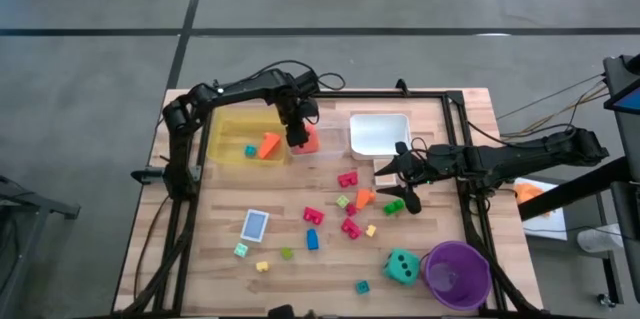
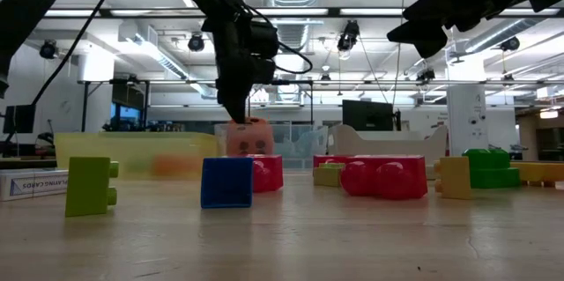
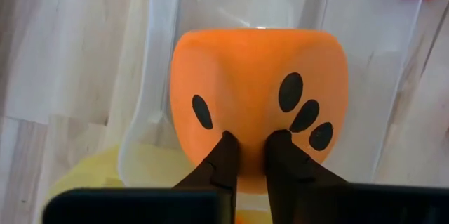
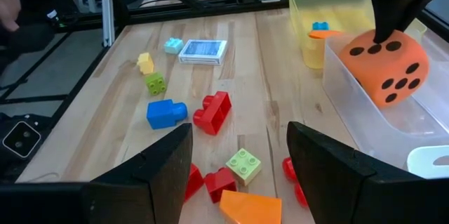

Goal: Pick & Place Toys
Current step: Put the orange dice into the transparent bin

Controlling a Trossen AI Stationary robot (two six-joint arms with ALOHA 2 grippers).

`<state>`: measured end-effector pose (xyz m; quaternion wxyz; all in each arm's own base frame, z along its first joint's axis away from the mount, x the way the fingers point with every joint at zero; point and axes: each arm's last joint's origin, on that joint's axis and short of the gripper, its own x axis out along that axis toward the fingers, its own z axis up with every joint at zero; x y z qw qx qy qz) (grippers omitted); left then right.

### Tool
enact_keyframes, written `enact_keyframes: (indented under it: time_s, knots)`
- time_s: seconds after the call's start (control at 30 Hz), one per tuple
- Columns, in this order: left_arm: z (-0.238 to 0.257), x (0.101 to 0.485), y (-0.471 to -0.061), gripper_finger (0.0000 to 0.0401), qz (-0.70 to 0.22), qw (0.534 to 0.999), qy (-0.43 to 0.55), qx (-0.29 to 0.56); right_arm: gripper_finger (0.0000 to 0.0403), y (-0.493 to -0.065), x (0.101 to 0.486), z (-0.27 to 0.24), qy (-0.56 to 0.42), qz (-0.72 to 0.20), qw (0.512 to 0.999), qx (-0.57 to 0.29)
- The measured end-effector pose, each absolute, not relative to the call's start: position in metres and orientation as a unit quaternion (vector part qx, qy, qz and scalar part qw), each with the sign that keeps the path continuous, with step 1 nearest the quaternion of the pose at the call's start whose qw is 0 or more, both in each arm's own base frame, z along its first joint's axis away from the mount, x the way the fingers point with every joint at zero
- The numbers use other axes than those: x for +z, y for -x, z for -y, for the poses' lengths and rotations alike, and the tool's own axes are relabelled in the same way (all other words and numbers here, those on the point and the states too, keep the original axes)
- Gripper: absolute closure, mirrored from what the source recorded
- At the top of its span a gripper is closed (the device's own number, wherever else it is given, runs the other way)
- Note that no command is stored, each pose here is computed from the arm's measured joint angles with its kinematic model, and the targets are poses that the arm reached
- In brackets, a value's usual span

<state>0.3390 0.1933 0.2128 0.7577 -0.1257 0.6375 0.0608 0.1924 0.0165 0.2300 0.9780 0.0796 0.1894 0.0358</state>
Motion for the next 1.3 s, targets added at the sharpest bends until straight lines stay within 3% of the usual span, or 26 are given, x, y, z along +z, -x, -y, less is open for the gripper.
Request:
enact_keyframes:
  time_s: [0.2,1.3]
  knots:
    - [-0.195,0.213,-0.340,0.0332,-0.632,0.763,0.121,0.063,0.0173,-0.192,0.230,-0.017,-0.081,-0.189,0.978,0.036]
    - [-0.208,0.212,-0.336,0.0316,-0.624,0.769,0.113,0.085,0.0173,-0.192,0.230,-0.017,-0.081,-0.189,0.978,0.036]
